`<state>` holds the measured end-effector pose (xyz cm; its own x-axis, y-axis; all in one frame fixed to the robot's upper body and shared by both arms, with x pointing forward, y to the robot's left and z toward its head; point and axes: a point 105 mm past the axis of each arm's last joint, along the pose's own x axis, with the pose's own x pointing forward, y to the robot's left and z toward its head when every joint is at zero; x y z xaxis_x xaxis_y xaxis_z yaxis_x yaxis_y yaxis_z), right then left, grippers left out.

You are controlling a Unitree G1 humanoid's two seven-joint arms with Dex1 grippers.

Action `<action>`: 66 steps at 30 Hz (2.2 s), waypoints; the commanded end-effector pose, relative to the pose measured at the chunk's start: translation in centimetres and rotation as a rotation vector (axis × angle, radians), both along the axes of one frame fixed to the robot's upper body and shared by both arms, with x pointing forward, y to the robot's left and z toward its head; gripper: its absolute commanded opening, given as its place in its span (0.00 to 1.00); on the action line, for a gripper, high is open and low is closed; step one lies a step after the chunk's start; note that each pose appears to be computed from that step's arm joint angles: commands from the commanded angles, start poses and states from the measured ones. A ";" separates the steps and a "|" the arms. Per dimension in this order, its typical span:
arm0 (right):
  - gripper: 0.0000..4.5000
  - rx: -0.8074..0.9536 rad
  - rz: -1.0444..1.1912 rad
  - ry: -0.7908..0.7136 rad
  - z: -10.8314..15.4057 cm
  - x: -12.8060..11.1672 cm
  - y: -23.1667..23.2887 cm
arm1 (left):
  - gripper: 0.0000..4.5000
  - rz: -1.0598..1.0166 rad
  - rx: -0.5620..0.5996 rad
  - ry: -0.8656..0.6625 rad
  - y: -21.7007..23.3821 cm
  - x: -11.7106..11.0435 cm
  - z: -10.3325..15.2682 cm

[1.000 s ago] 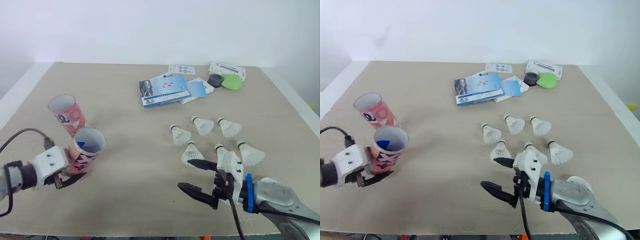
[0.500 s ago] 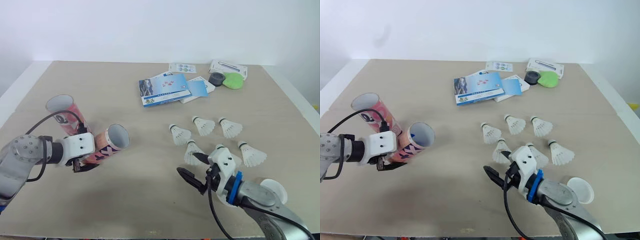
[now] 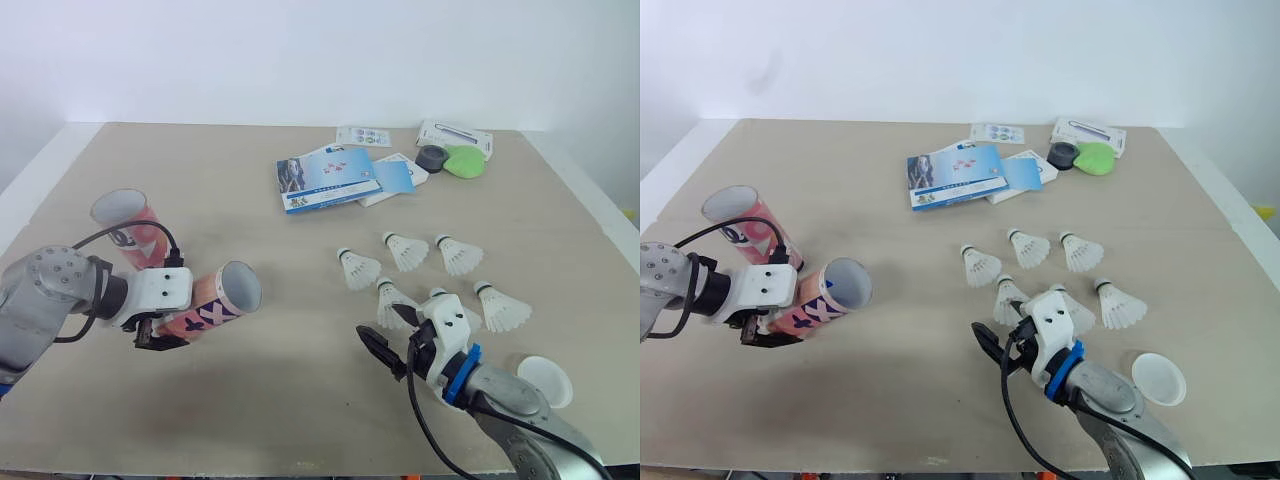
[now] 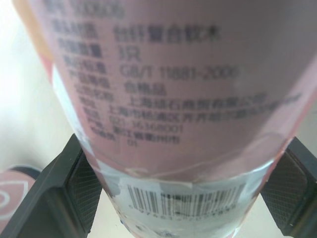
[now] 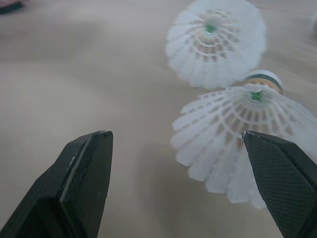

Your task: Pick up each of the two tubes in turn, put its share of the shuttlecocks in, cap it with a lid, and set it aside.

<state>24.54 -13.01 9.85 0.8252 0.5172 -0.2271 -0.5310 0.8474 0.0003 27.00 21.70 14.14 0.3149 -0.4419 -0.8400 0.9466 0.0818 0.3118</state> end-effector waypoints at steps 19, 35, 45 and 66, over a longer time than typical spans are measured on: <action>0.01 -0.035 -0.302 -0.105 1.2 1.7 -2.5 | 0.89 -0.090 -0.024 -0.016 -1.8 0.9 0.4; 0.01 -0.065 0.300 -0.500 8.9 0.2 2.6 | 0.89 -0.064 -0.042 -0.012 -1.9 1.2 -0.4; 0.01 -0.028 0.315 -0.472 8.5 0.3 2.8 | 0.89 -0.034 -0.048 -0.016 -1.5 0.9 -0.5; 0.01 -0.190 0.720 -0.526 8.9 0.1 6.8 | 0.89 -0.038 -0.070 -0.021 -2.2 1.6 -0.9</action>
<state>24.84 -6.59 18.81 0.3865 0.9219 -0.0260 -0.8214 0.3313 -0.4642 28.50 19.76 13.47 0.3194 -0.5107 -0.7982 0.9419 0.0787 0.3265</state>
